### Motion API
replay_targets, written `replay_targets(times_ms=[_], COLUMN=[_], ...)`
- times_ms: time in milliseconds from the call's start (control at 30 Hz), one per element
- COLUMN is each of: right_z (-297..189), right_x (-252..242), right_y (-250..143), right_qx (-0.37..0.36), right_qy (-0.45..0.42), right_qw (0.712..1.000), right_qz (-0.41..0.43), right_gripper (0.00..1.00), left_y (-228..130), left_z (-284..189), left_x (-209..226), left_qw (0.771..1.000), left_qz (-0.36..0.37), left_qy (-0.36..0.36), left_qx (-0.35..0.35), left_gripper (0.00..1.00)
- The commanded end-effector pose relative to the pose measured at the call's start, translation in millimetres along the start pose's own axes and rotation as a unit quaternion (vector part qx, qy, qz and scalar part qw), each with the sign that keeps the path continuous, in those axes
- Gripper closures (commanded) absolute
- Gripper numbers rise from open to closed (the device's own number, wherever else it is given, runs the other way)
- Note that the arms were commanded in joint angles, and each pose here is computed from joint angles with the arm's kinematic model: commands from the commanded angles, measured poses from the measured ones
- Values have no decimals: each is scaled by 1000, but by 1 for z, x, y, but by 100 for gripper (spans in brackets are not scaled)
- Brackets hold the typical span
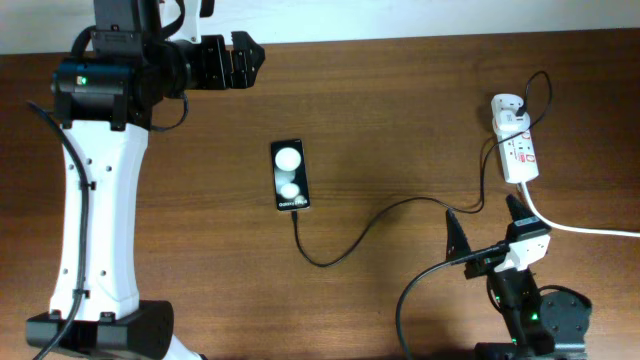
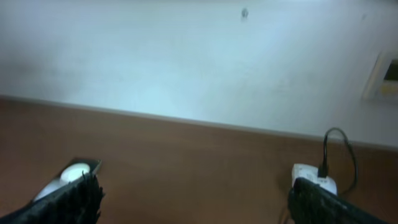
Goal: Plug charger to phone and switch on socket
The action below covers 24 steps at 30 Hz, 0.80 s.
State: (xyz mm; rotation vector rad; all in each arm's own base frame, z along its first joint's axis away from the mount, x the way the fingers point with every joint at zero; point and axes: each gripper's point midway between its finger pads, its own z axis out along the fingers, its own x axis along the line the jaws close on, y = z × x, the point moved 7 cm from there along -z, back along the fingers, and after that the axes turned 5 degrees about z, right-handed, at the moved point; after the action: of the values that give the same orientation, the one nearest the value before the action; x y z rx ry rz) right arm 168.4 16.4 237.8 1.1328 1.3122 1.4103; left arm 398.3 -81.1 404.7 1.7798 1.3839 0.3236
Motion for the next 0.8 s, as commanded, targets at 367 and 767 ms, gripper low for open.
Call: replay_targets(times_ms=[367,767], right_z=[4,4], right_x=[-3,-3], right_y=[-72,-72], right_qx=[41,41], right_qy=[8,8], right_qw=[999,999], right_qz=[14,14], right_gripper=[1,1], left_y=[3,-10], left_z=[-6,-4], left_x=[-1,11], left_qw=[1000,998], left_qz=[4,-9], left_qy=[1,57], left_qx=[-9,25], left_gripper=[1,1])
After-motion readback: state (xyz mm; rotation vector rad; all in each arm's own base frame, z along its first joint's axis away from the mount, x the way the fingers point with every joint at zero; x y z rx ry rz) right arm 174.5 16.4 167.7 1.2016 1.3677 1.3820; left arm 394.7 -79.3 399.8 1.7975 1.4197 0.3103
